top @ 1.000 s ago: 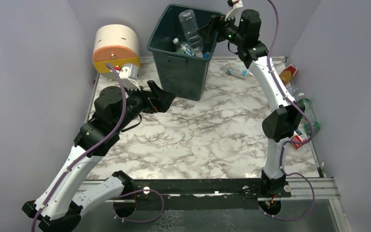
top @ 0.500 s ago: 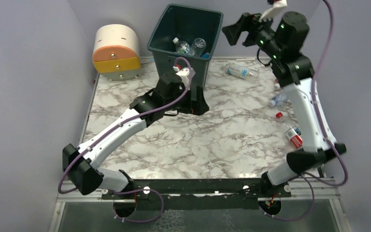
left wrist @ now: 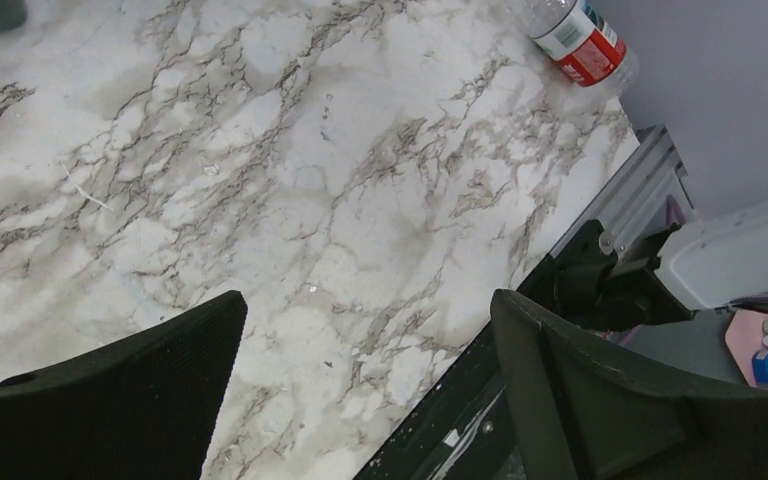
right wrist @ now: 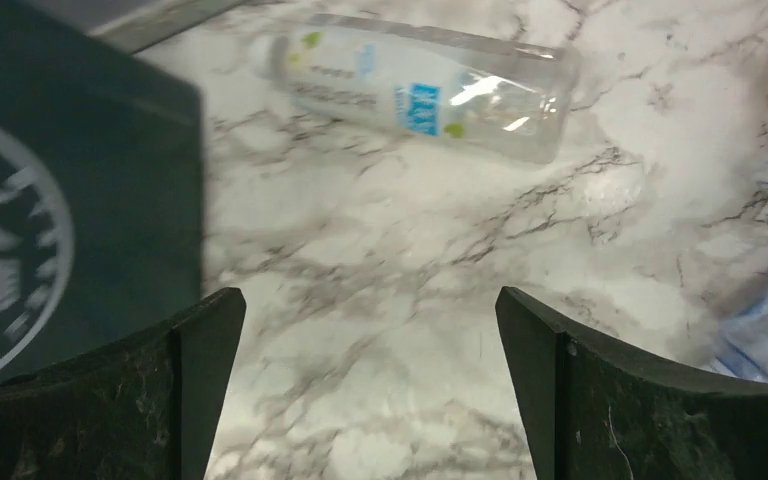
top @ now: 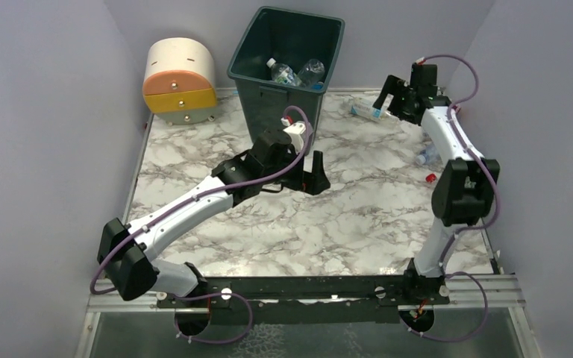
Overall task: Put the plastic bottles in the bin
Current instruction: Pick up the plastic bottle at the center of the board.
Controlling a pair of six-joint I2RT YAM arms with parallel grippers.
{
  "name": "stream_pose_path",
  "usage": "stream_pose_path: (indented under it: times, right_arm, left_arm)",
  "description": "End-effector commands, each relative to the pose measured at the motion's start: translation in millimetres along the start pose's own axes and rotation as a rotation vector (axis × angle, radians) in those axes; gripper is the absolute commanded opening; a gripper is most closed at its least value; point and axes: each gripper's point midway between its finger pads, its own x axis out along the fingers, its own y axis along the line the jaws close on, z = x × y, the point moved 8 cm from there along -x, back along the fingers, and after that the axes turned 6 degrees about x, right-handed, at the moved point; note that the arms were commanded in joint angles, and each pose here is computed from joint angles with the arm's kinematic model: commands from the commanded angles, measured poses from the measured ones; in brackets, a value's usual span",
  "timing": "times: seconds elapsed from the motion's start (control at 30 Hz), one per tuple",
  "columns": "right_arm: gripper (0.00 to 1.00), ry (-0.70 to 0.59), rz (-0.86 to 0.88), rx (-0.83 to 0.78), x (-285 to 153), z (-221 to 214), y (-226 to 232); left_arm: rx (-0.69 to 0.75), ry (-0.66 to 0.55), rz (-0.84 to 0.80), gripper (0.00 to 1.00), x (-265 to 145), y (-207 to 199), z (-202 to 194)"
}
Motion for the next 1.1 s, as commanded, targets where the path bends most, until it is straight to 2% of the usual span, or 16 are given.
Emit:
stream_pose_path:
  times: [0.0,0.23,0.43,0.67,0.87,1.07]
  right_arm:
    - [0.99,-0.107,-0.009,0.096,49.0,31.8,-3.6]
    - [0.99,-0.194,-0.001,0.097,109.1,36.5,-10.3]
    - [0.99,-0.127,-0.036,0.097,173.9,23.6,-22.6]
    - [0.99,-0.058,0.051,0.12,231.0,-3.5,-39.2]
    - [0.99,0.017,0.111,0.14,236.4,-22.2,-38.7]
    - [1.0,0.112,0.177,0.11,211.1,-51.5,-31.1]
  left_arm:
    - [0.01,-0.045,-0.053,0.99,-18.2,-9.7,-4.0]
    - [-0.005,-0.01,-0.039,0.99,-29.1,-5.7,-28.2]
    - [-0.024,0.02,-0.032,0.99,-25.5,-2.4,-38.1]
    - [-0.035,0.037,-0.035,0.99,-28.1,-1.9,-46.0]
    - [-0.047,0.019,-0.037,0.99,-32.9,-4.3,-43.5]
    - [-0.04,0.017,-0.04,0.99,-32.4,-5.0,-42.5]
